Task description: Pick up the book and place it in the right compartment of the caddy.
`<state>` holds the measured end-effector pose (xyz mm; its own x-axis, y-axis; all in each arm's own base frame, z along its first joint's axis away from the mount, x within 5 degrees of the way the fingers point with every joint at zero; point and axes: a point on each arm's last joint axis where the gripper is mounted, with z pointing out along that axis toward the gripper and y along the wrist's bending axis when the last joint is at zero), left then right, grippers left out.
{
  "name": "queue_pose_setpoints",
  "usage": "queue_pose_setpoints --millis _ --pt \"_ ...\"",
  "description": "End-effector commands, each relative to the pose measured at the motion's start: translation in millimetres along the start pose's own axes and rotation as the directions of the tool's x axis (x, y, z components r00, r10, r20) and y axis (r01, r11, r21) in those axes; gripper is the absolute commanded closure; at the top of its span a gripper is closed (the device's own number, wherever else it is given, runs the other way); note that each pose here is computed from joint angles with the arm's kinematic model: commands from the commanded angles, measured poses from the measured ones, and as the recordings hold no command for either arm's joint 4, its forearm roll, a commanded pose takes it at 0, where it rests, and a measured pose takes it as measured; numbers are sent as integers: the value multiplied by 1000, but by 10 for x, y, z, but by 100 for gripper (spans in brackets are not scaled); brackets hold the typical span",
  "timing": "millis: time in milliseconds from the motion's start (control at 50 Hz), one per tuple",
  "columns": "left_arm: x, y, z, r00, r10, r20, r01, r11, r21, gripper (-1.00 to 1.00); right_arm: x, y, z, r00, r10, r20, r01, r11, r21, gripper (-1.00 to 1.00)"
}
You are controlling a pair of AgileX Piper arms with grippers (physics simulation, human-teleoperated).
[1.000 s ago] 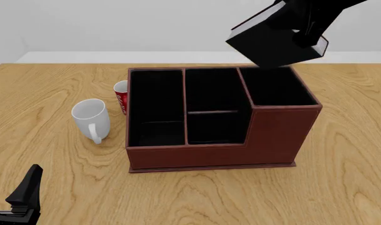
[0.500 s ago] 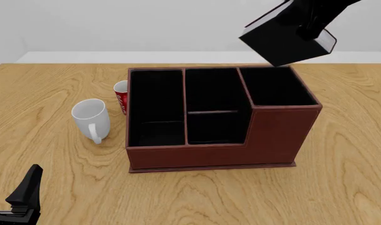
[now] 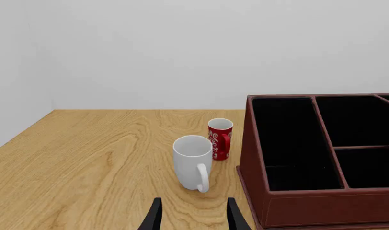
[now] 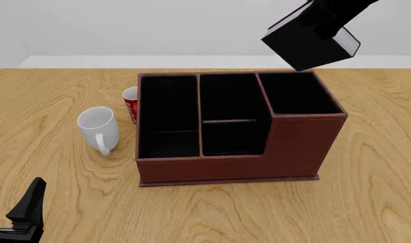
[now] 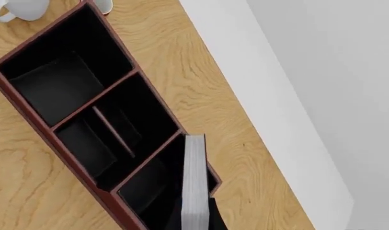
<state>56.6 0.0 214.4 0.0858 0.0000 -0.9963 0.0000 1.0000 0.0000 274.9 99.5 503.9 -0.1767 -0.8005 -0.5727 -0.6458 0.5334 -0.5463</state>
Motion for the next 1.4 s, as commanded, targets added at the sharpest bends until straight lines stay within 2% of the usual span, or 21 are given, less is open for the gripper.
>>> queue_pose_setpoints --millis 20,1400 --pt "0 0 0 1000 0 0 0 1000 0 -100 -31 -14 20 1000 29 4 -29 1000 5 100" --pt "0 0 0 1000 0 0 0 1000 0 -100 192 -8 353 987 117 -111 -122 992 -39 100"
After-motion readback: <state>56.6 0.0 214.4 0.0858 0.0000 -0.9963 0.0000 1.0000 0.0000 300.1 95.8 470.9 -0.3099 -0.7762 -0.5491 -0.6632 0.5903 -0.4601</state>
